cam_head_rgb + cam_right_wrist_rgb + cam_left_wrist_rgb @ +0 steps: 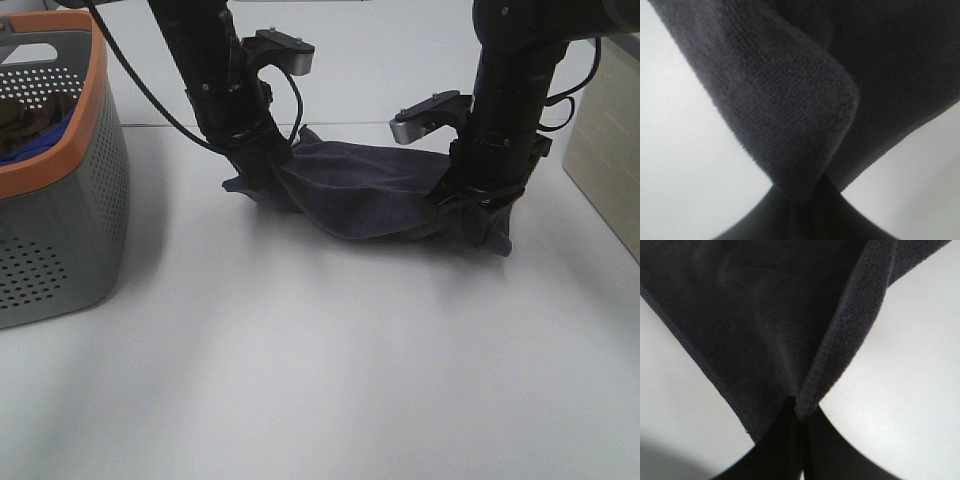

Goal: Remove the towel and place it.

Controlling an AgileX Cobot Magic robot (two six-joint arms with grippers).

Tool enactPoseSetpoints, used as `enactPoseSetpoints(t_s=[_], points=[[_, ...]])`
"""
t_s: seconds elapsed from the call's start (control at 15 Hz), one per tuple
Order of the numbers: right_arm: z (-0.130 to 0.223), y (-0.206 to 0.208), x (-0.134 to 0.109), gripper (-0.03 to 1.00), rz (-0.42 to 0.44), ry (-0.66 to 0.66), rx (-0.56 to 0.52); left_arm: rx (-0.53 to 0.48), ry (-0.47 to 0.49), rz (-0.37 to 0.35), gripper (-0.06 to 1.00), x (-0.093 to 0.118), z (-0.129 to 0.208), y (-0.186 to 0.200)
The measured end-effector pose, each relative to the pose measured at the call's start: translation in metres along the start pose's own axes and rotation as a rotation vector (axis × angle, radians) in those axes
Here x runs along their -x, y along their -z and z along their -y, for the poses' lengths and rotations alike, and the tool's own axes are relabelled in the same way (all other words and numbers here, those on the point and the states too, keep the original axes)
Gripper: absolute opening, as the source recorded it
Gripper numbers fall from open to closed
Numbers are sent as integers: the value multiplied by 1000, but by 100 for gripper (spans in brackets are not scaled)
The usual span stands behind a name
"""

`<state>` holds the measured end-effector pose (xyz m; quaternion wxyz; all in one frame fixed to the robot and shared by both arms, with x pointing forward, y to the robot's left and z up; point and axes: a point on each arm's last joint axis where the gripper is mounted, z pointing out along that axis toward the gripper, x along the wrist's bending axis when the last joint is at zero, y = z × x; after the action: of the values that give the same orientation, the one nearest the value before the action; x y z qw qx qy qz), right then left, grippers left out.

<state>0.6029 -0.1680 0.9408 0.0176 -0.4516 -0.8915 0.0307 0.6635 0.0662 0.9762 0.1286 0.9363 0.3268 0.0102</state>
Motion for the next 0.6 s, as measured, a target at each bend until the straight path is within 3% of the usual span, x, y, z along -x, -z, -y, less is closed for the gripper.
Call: enactPoseSetpoints(t_s=[0.2, 0.33, 0.6], points=[[8, 0, 1, 0, 15, 17, -84, -2, 43, 69, 0, 7, 3, -6], [14, 1, 1, 0, 4, 27, -154, -102, 99, 122, 0, 13, 24, -29], [15, 2, -2, 0, -26, 20, -166, -147, 111, 142, 0, 24, 45, -18]])
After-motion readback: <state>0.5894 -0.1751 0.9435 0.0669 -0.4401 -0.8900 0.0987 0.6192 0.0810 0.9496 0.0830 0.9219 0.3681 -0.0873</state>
